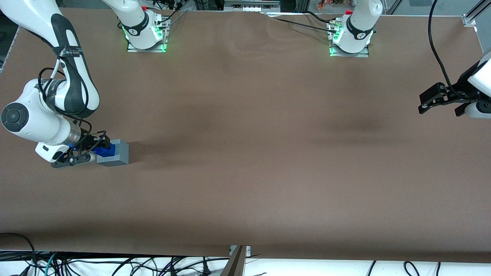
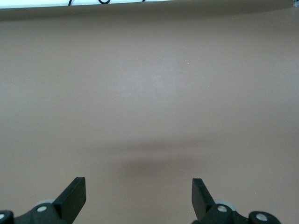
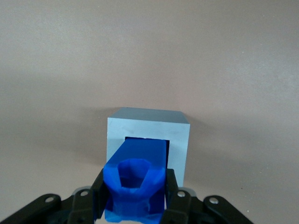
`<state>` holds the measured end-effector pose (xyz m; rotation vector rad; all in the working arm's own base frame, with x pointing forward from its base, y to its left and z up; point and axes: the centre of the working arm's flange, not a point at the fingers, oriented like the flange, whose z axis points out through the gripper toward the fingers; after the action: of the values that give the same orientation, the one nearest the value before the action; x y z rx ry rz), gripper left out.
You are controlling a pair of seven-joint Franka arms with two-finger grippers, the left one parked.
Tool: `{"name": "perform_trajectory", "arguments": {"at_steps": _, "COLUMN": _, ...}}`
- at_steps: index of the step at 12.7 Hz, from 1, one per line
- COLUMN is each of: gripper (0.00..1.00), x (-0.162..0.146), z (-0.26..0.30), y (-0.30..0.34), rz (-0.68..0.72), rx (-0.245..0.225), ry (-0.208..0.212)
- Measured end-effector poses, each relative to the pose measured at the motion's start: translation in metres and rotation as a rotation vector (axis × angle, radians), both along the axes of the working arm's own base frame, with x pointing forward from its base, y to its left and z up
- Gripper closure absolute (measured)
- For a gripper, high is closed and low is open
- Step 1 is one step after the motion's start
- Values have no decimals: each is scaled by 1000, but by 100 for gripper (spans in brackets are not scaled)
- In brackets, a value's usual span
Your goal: Insert blue part into gray base with right arm
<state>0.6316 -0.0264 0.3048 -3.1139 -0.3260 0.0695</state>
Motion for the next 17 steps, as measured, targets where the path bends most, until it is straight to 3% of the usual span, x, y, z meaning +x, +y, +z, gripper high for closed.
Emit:
{"name": "perform_trajectory", "arguments": {"at_steps": 6, "gripper": 46, "x": 1, "z": 1, "y": 0, "rz": 0, "rx": 0, "ry": -7}}
{"name": "perform_trajectory", "arguments": {"at_steps": 10, "gripper": 1, "x": 2, "z": 7, "y": 1, "rz": 0, "rx": 1, "ry": -19}}
{"name": "perform_trajectory", "arguments": {"at_steps": 13, "gripper": 0, "x": 0, "z": 36, "y": 5, "rz": 6, "rx": 11, "ry": -5}}
{"name": "perform_trajectory", "arguments": {"at_steps": 17, "gripper": 0, "x": -25, "z": 145, "y": 8, "rz": -17, "rx": 39, "ry": 60}}
